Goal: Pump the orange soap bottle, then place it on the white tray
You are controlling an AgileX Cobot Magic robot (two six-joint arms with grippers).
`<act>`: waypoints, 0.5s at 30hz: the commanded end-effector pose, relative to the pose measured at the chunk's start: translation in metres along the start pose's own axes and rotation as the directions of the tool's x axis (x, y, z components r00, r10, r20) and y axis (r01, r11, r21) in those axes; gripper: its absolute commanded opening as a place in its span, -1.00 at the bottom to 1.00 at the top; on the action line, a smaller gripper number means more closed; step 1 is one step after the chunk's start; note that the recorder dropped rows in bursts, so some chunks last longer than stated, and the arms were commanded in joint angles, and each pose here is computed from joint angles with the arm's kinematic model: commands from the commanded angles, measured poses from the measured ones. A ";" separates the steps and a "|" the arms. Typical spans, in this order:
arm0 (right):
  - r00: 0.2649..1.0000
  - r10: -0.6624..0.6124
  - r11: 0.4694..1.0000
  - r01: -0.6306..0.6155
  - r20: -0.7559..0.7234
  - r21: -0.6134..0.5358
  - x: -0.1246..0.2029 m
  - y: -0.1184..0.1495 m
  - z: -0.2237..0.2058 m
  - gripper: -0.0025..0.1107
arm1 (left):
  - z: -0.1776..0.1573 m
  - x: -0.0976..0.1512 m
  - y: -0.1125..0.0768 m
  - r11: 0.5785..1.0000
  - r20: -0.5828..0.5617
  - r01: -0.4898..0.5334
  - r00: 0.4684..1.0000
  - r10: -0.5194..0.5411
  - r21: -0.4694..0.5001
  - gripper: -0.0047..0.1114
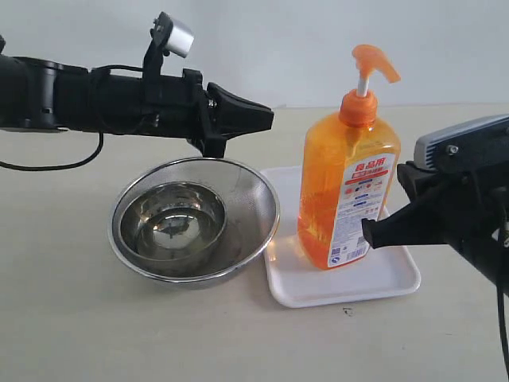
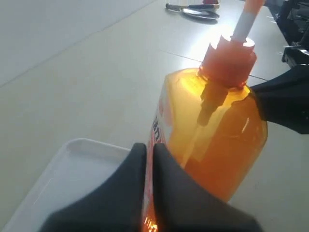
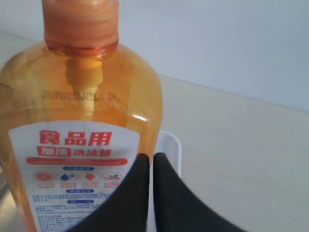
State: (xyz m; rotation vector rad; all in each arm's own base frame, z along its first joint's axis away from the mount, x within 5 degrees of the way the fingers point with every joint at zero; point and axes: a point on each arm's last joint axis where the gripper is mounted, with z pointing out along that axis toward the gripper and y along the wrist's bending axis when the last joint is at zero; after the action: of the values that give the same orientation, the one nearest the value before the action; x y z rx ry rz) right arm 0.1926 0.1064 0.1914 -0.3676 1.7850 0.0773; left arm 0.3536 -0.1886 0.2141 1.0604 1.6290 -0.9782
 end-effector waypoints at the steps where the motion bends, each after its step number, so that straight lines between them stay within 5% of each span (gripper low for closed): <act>1: 1.000 0.014 1.000 -0.014 0.011 0.003 -0.001 -0.001 0.001 -0.96 | 0.009 0.000 0.003 0.999 0.030 0.010 0.999 -0.012 0.051 -0.84; 15: 1.000 0.013 1.000 -0.013 -0.007 -0.013 0.000 0.001 0.001 -0.96 | 0.050 0.002 0.001 0.998 -0.011 -0.033 0.999 0.034 0.054 -0.84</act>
State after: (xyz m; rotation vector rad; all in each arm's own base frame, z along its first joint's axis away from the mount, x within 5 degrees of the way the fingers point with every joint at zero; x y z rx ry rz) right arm 0.1922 0.1074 0.1900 -0.3660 1.7987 0.0963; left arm 0.3664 -0.2322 0.1987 1.1378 1.5909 -1.0138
